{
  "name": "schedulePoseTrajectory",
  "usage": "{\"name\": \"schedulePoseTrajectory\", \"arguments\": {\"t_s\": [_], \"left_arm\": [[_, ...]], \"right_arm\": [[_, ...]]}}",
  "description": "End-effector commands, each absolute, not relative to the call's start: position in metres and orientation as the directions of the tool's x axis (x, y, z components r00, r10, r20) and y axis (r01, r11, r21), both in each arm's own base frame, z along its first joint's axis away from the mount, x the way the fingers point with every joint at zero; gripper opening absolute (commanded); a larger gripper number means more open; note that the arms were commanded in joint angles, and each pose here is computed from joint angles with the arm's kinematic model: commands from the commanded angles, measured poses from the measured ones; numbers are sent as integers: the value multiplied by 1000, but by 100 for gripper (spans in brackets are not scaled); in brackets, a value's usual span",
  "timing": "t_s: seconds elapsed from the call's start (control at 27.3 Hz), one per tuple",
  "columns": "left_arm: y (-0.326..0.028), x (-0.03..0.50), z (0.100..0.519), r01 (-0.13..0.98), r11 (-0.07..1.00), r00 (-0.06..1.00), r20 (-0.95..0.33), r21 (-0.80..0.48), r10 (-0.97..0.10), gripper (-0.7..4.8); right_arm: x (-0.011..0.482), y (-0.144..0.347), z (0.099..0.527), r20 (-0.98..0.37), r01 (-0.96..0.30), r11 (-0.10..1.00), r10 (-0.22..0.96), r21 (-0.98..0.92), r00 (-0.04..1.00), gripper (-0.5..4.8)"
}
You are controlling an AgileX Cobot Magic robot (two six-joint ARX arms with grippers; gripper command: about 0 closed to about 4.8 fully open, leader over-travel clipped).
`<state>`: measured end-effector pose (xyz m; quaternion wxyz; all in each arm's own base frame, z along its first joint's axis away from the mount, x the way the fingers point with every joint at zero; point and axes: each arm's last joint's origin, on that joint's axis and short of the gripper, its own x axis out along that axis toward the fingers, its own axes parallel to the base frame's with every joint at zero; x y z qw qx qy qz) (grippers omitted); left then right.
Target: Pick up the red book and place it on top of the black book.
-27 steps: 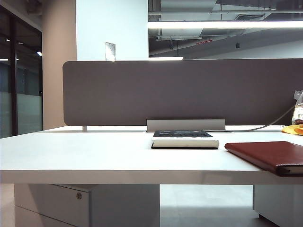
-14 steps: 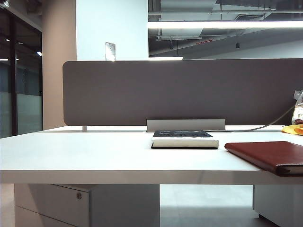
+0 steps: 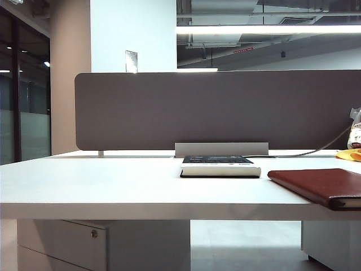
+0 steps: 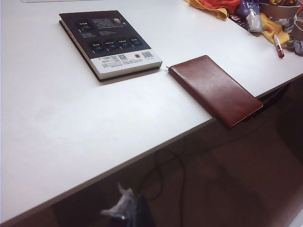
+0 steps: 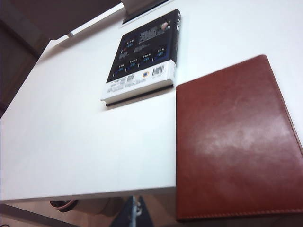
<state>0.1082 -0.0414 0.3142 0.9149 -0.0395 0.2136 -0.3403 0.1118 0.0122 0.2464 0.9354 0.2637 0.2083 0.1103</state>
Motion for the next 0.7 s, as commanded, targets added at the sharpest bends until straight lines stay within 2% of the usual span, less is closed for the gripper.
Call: {"name": "schedulePoseTrajectory", "arguments": {"t_s": [0.04, 0.48, 0.7], "left_arm": [[-41, 108, 317, 612, 764, 683, -351, -204, -641, -5], [-41, 109, 314, 623, 762, 674, -373, -177, -638, -5], [-41, 109, 314, 622, 762, 673, -376, -178, -637, -5]], "right_arm": [[116, 12, 254, -322, -104, 835, 318, 540, 892, -6], [134, 13, 258, -388, -67, 844, 313, 532, 867, -6], [144, 10, 256, -426, -11, 867, 255, 498, 868, -6]]}}
